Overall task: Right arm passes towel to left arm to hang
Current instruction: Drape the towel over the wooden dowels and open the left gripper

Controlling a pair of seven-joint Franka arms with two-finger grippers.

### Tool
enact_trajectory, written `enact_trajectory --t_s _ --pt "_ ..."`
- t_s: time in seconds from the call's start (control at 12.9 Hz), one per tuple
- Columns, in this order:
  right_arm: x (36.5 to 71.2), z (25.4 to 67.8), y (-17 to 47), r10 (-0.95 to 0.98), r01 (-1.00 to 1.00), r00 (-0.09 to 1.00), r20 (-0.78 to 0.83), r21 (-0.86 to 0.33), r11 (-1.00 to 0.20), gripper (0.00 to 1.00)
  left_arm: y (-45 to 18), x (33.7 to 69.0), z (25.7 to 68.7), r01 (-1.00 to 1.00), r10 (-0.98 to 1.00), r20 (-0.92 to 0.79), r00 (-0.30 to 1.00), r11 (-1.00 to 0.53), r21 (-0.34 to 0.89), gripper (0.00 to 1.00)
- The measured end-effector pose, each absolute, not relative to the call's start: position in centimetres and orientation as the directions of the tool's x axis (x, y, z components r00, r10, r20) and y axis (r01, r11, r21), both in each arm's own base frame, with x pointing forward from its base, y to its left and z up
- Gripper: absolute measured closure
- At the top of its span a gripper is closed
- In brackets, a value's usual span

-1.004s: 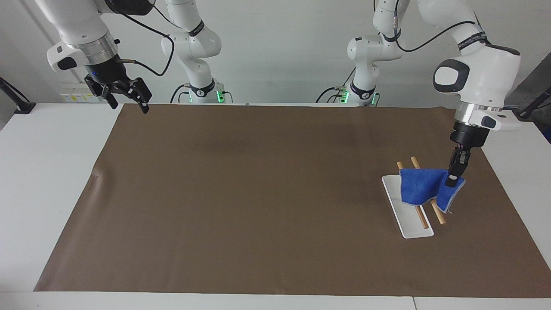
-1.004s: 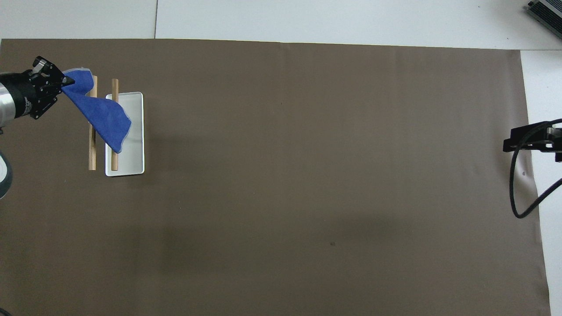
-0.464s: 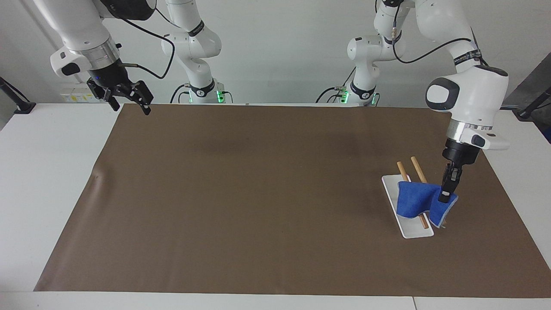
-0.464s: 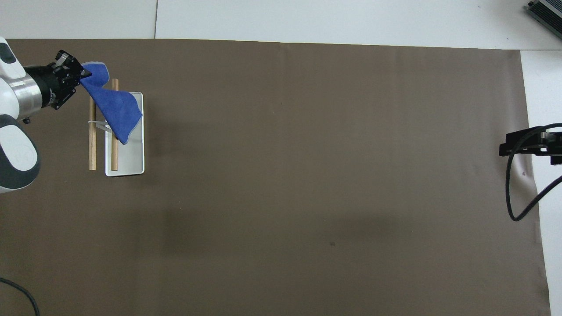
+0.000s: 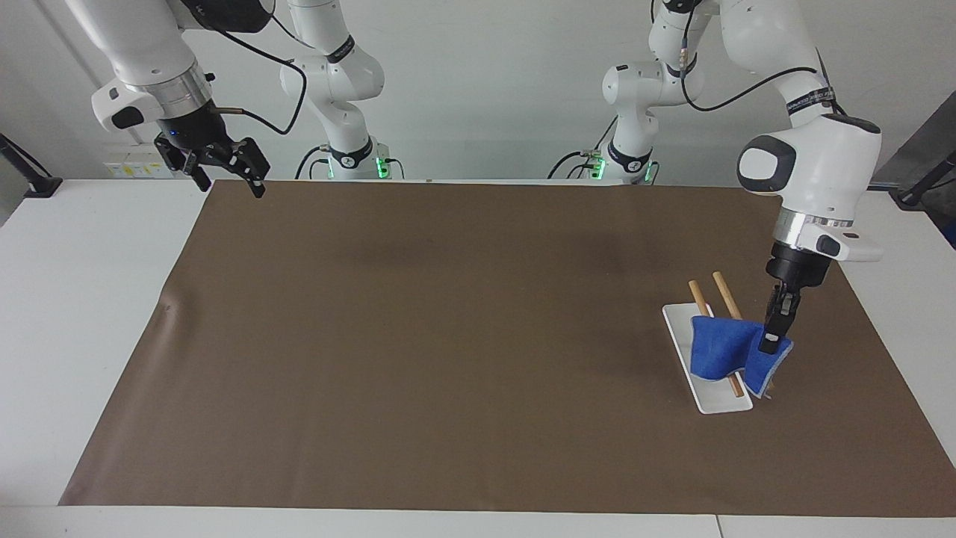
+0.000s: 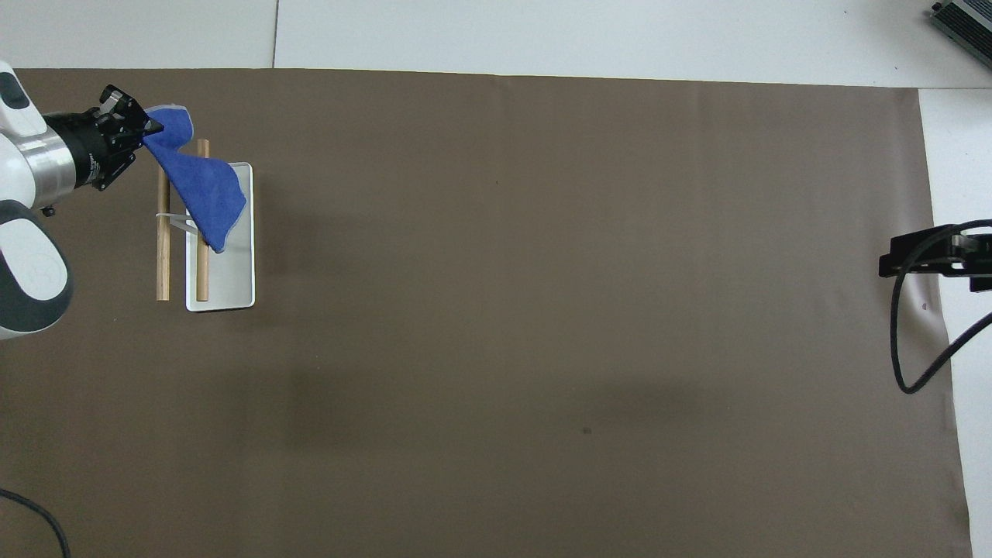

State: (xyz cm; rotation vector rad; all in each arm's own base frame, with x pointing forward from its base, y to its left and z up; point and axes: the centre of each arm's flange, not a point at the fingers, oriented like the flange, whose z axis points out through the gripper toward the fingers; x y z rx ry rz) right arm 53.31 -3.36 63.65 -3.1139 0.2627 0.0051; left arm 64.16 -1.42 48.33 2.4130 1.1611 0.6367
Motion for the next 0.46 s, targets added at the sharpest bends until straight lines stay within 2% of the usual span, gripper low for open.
enact_trajectory --t_s 0.46 --pt "53.3 63.8 -2.9 -0.158 -0.158 0.987 -0.003 -0.014 -0.987 0.00 3.0 64.0 47.6 0.618 0.771 0.276 0.574 -0.629 0.473 0.98"
